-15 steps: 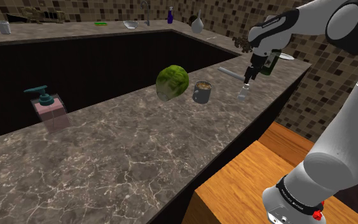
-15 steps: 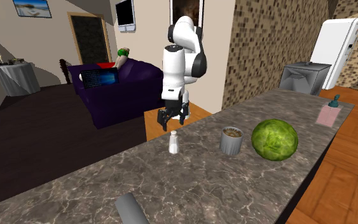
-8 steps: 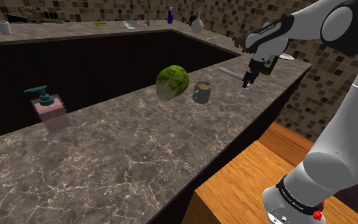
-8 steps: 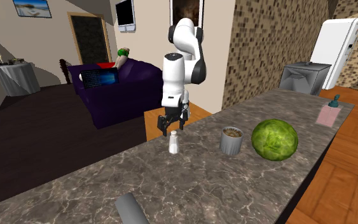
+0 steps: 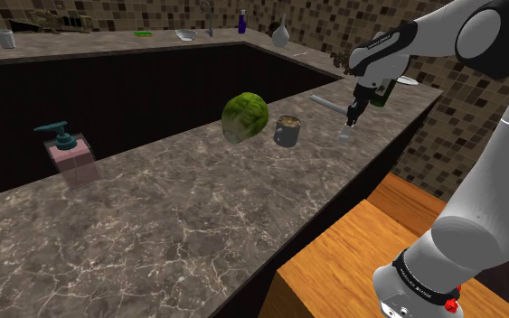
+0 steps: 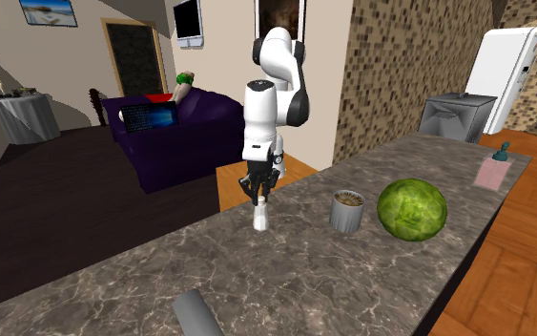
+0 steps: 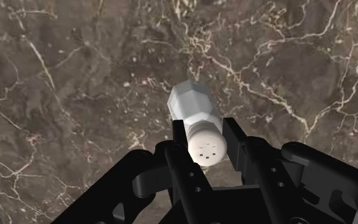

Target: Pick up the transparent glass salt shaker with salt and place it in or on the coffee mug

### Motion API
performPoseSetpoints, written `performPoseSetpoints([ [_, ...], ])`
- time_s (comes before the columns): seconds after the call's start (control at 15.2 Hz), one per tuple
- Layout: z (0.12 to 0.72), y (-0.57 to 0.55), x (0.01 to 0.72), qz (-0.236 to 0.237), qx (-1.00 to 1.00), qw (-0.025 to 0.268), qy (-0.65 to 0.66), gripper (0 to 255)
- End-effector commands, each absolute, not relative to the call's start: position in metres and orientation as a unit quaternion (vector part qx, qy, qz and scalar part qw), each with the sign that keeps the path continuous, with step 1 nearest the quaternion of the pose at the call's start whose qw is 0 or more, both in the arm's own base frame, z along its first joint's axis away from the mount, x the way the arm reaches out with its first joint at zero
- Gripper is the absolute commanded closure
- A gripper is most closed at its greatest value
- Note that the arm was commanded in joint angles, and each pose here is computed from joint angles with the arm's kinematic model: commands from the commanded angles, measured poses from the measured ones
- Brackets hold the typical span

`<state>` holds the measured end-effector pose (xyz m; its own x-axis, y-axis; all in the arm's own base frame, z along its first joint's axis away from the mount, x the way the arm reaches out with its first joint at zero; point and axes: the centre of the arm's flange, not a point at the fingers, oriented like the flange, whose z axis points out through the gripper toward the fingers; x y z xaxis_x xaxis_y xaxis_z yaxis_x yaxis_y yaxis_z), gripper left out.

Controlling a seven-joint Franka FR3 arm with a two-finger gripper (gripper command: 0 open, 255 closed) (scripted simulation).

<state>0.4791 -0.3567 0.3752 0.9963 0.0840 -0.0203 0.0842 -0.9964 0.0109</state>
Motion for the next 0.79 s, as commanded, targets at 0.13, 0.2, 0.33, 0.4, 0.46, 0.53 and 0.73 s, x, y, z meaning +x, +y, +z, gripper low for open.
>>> performPoseSetpoints([
  [0.13,0.375,-0.357,0.479,-0.01,0.999,0.006,0.042,255],
  [0.2,0.375,-0.357,0.479,-0.01,0.999,0.006,0.042,255],
  [0.33,0.375,-0.357,0.479,-0.01,0.999,0.006,0.042,255],
  [0.4,0.375,-0.357,0.479,-0.01,0.999,0.006,0.042,255],
  [0.46,0.38,-0.357,0.479,-0.01,0.999,0.006,0.042,255],
  [0.53,0.386,-0.357,0.479,-0.01,0.999,0.006,0.042,255],
  [0.73,0.401,-0.357,0.479,-0.01,0.999,0.006,0.042,255],
])
